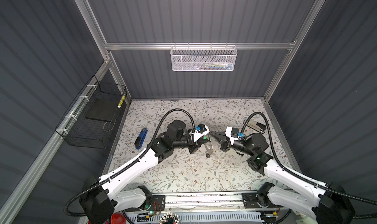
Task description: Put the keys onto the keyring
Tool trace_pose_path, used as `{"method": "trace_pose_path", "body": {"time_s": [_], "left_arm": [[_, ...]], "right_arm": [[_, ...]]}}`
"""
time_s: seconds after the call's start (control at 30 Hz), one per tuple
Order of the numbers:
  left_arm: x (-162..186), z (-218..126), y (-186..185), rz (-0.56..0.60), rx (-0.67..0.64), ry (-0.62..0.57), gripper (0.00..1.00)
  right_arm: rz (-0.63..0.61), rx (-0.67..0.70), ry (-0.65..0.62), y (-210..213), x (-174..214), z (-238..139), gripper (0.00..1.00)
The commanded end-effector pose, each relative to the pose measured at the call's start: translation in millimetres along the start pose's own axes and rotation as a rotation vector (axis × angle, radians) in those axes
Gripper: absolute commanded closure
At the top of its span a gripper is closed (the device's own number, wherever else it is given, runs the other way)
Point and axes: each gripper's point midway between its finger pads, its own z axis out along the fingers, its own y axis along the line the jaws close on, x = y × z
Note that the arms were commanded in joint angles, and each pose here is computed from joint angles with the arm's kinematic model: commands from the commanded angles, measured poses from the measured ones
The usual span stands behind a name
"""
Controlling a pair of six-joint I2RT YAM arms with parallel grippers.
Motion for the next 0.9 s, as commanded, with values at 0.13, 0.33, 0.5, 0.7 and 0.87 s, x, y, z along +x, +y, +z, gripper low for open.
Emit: {"method": "trace_pose_path", "body": {"time_s": [0.13, 0.33, 0.5, 0.7, 0.87], "left_arm": [[-8.6, 8.8, -6.3, -0.084, 0.083, -0.022, 1.00], [-7.6, 1.9, 4.5, -0.109, -0.004, -0.015, 0.60], [-9.9, -26.1, 19.2, -0.001, -0.165, 0.006, 0.54], [-25.2, -44.0, 13.4, 0.094, -0.176, -0.025, 0.54], [-30.8, -40.6, 4.3, 0.114, -0.104, -0.017, 0.56]], "right_arm": [[-0.031, 0.009, -0.067, 0.0, -17.1, -4.7, 1.00], [-0.029, 0.011, -0.069, -2.7, -17.0, -1.5, 1.00], [-0.019, 0.021, -0.066, -4.6, -13.3, -1.6, 1.00], [-0.012, 0.025, -0.069, -3.4, -11.0, -4.1, 1.00], [-0.015, 0.009, -0.075, 0.3, -10.9, -4.9, 1.00]]}}
